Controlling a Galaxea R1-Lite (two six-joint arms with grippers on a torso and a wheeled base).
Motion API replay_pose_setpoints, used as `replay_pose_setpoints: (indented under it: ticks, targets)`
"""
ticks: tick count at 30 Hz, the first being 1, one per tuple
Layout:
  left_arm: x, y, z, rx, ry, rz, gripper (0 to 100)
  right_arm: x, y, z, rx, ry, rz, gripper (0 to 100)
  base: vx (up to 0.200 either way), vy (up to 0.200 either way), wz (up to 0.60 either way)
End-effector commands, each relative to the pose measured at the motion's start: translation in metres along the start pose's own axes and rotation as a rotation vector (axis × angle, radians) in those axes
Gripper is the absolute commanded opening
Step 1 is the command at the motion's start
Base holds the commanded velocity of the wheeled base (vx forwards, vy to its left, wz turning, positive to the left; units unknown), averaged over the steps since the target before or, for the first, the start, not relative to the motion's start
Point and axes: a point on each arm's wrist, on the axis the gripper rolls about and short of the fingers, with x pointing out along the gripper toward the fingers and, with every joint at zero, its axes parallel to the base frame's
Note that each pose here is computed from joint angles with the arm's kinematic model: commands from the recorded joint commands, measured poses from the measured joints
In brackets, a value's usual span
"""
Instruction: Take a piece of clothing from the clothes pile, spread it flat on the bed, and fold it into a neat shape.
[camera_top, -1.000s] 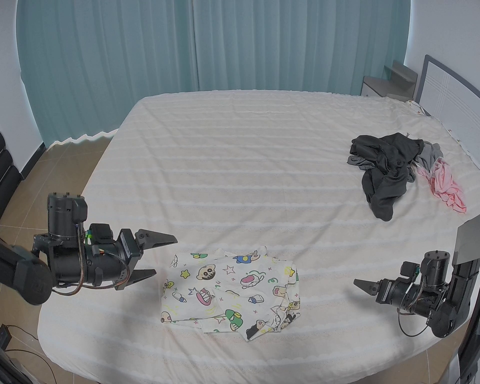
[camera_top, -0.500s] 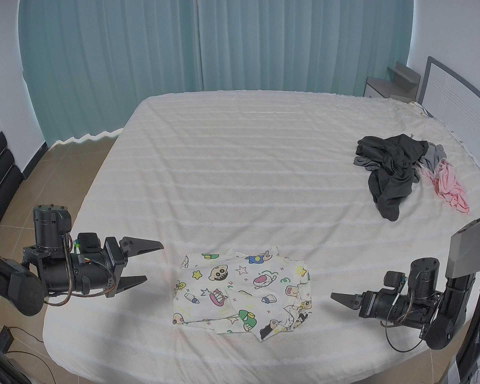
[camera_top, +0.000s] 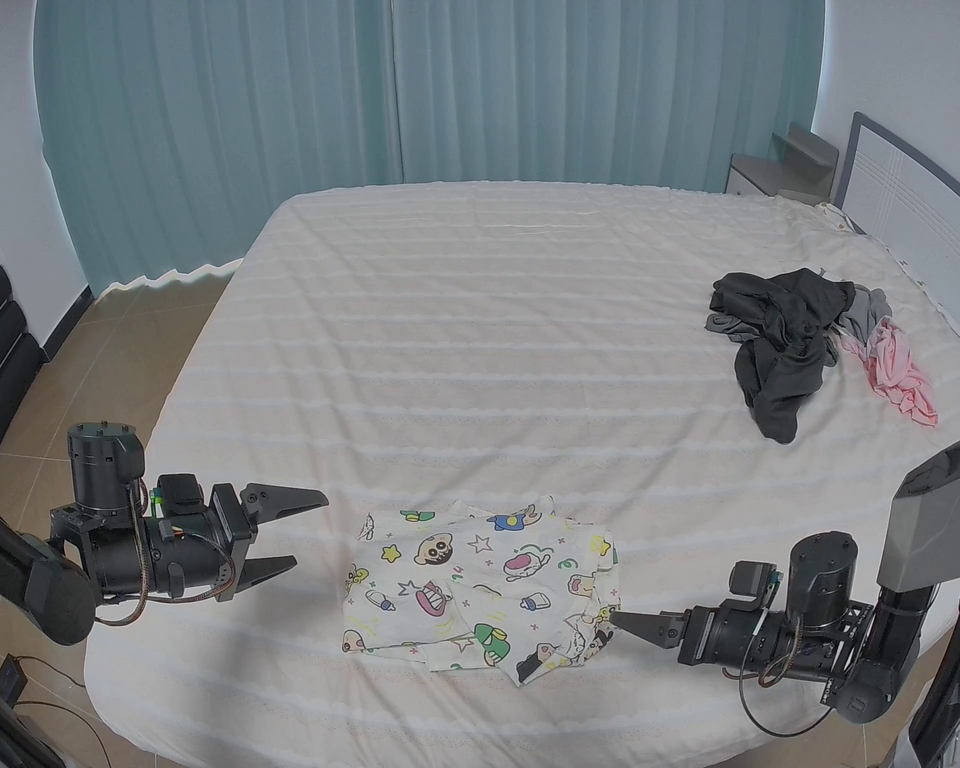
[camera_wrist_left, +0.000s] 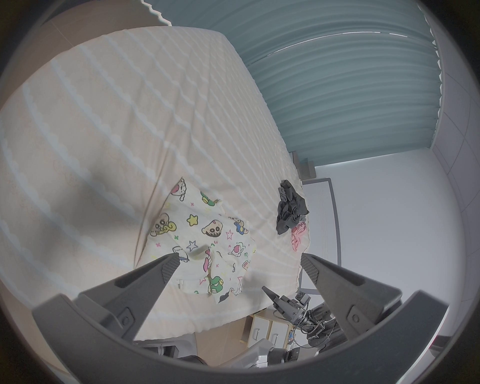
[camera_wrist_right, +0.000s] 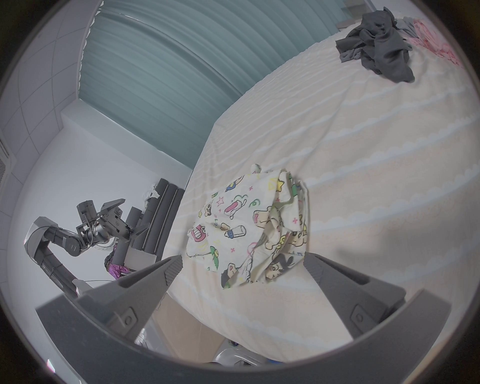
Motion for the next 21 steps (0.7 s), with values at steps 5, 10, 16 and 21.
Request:
replay_pose_setpoints:
  ticks: [5, 10, 16, 21]
  targets:
    - [0.008, 0.010, -0.001, -0.025, 0.022, 0.030, 100, 0.018, 0.019, -0.017, 0.020, 0.039, 0.043, 100, 0.000, 0.200, 0.00]
    - [0.010, 0.012, -0.001, -0.030, 0.027, 0.036, 100, 0.028, 0.022, -0.020, 0.015, 0.050, 0.057, 100, 0.000, 0.200, 0.00]
    - [0.011, 0.013, -0.001, -0.032, 0.030, 0.043, 100, 0.030, 0.015, -0.031, 0.019, 0.100, 0.019, 100, 0.000, 0.067, 0.00]
    - [0.013, 0.016, -0.001, -0.037, 0.036, 0.052, 100, 0.028, 0.009, -0.035, 0.021, 0.116, -0.018, 100, 0.000, 0.000, 0.00]
